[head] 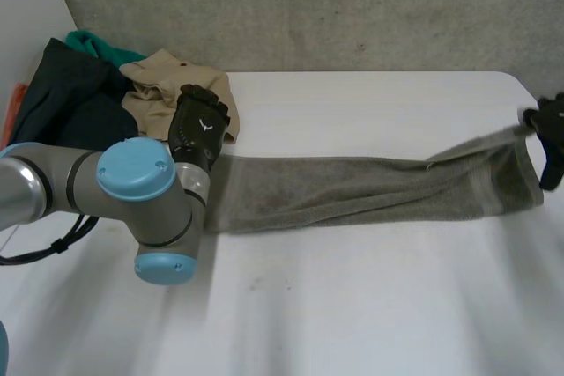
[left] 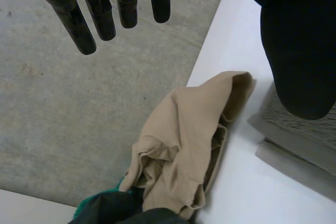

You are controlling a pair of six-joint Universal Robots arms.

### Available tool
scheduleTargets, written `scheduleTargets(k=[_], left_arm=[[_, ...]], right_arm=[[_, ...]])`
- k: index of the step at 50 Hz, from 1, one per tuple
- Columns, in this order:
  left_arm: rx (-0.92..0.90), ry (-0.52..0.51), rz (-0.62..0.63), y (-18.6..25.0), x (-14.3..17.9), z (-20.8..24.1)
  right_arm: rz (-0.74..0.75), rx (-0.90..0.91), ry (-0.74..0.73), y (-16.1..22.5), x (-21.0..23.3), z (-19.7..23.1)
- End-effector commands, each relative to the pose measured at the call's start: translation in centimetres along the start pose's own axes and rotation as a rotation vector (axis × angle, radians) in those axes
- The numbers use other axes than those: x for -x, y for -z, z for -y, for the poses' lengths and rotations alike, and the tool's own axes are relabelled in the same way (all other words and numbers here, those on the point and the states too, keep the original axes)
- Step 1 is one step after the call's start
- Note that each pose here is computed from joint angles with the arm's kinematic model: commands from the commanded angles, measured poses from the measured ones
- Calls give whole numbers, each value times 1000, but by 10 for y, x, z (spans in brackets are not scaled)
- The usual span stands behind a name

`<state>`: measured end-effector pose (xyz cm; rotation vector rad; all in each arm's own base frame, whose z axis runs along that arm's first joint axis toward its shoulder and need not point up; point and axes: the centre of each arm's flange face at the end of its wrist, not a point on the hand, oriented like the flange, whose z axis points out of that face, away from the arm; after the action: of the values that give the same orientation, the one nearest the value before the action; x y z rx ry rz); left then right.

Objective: Fold the laundry.

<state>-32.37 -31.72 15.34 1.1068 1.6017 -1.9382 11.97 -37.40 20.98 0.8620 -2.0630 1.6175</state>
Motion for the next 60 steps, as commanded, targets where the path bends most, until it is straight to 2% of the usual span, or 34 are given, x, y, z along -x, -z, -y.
scheduleTargets(k=[1, 9, 21, 25, 30, 34, 42, 50, 57, 60], left_arm=[[18, 31, -30, 6, -7, -5], [62, 26, -76, 19, -12, -14], [76, 42, -169, 57, 3, -3], [47, 54, -182, 54, 5, 0], [37, 62, -140, 38, 16, -1], [29, 77, -96, 23, 27, -2], [20, 185, -78, 13, 33, 0], [22, 193, -84, 14, 32, -1], [6, 195, -99, 10, 32, -3], [-16, 197, -108, 7, 34, -2]], right_arm=[[37, 77, -21, -4, -2, -19], [-28, 88, -40, -13, -26, -25], [-62, 51, -84, -17, -45, -17], [-33, 26, -80, -12, -45, -10], [9, -7, -77, -3, -43, 3], [48, -41, -78, -5, -34, 8], [128, -176, -16, -41, 22, 24], [155, -124, 36, -82, 54, -4], [101, -103, 112, -86, 51, -3], [91, -142, 119, -68, 44, 19]])
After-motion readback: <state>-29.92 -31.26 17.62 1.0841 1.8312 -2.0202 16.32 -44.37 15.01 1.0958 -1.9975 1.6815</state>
